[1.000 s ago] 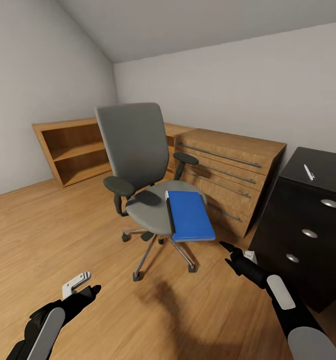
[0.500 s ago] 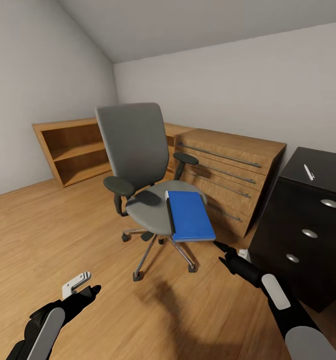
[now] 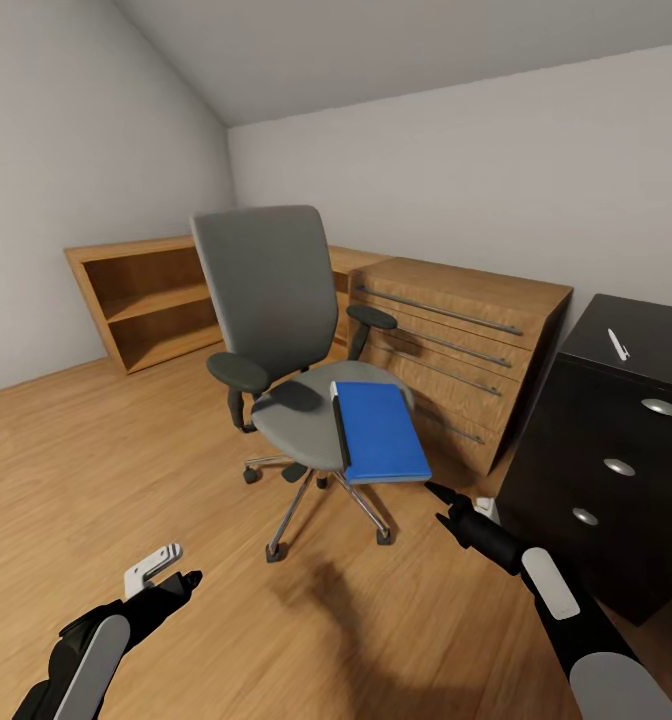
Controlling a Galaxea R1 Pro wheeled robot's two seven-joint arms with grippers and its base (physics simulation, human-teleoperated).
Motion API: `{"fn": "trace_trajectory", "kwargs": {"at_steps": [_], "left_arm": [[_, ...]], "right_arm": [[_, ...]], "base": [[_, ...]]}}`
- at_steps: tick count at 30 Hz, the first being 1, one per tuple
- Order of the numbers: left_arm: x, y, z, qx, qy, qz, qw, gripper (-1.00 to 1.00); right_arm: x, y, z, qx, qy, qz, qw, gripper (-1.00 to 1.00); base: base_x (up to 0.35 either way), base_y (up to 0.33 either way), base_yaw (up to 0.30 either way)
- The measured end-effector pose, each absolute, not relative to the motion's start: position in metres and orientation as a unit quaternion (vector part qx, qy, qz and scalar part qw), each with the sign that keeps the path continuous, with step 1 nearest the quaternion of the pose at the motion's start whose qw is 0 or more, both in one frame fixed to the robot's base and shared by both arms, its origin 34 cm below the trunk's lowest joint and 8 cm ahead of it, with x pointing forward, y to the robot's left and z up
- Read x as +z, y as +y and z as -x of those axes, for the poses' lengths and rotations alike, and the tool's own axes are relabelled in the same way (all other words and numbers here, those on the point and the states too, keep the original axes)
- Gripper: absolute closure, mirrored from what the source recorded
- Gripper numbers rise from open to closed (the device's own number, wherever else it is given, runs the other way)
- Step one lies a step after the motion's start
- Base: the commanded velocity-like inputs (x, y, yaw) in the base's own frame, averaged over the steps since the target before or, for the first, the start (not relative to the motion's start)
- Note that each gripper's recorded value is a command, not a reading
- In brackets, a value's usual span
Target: In the bedroom, organize the workspace by keeping the computer under the desk, ensuring the monitor is on the desk, placing the keyboard on the desk next to the monitor, placing the mouse on the desk next to the keyboard, moving the folder from the swivel chair onto the desk next to the mouse, stacking the notebook on top of the folder with the pen on top of the notebook, and positioning the swivel chair next to the desk.
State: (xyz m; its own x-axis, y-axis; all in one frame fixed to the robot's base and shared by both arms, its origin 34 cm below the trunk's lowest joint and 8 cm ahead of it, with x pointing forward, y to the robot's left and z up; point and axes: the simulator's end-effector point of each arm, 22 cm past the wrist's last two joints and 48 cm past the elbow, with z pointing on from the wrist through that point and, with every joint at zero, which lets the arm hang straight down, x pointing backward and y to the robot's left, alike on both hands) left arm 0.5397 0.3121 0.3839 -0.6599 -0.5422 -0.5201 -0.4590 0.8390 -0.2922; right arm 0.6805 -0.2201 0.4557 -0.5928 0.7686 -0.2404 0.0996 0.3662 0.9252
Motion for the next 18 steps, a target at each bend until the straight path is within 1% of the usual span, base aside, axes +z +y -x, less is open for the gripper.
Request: {"fn": "trace_trajectory", "kwargs": {"at_steps": [18], "left_arm": [[0.402,0.312,-0.544,-0.073,0.903,0.274,0.324,-1.0]], "right_arm": [[0.479,-0.221,-0.682,0.487,0.744,-0.28,0.36,-1.0]], "base": [[0.0,0.0,0.0]]}}
